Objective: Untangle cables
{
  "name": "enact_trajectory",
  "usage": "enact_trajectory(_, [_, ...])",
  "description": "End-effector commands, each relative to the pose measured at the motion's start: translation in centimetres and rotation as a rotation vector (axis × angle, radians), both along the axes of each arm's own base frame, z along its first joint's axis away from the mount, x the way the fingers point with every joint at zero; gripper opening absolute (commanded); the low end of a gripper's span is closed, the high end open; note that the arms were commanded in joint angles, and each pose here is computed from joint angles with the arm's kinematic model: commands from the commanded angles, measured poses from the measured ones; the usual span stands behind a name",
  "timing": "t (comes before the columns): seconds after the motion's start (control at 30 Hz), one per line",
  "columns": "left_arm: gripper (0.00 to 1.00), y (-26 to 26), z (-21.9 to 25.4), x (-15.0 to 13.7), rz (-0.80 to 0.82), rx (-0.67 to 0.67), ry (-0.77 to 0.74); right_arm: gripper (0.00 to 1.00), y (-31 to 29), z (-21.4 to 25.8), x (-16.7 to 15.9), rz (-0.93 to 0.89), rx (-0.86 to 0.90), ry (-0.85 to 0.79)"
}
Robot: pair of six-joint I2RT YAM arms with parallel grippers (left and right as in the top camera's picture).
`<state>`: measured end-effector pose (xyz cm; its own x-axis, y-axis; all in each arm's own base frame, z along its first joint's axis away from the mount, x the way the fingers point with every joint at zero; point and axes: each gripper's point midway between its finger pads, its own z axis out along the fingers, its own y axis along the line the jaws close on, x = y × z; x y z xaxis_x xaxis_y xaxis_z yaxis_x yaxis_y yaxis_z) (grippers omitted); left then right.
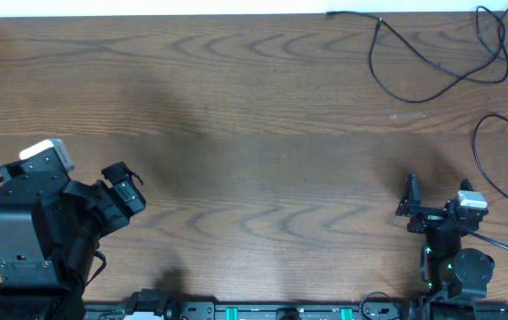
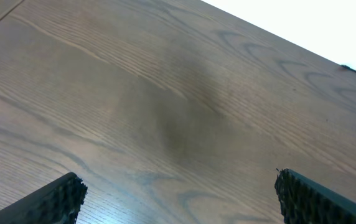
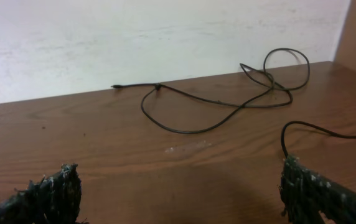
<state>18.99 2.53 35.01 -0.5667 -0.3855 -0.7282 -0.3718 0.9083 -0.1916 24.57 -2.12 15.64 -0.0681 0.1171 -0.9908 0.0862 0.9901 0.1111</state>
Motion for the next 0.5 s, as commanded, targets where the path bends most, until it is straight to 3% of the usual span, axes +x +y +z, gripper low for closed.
enact_trajectory(0.0, [0.98, 0.6, 0.0, -0.7, -0.004, 0.049, 0.006, 0.99, -0.4, -0.1, -0.1, -0.02, -0.014, 0.005])
enact_trajectory(0.27, [0.98, 0.4, 0.1, -3.8, -0.029, 0.06, -0.165, 0.99, -0.4, -0.1, -0.1, -0.02, -0.014, 0.005])
enact_trajectory(0.47, [0.98, 0.0, -3.9, -4.8, -0.051, 0.043, -0.296, 0.99, -0.4, -0.1, -0.1, -0.02, -0.014, 0.005])
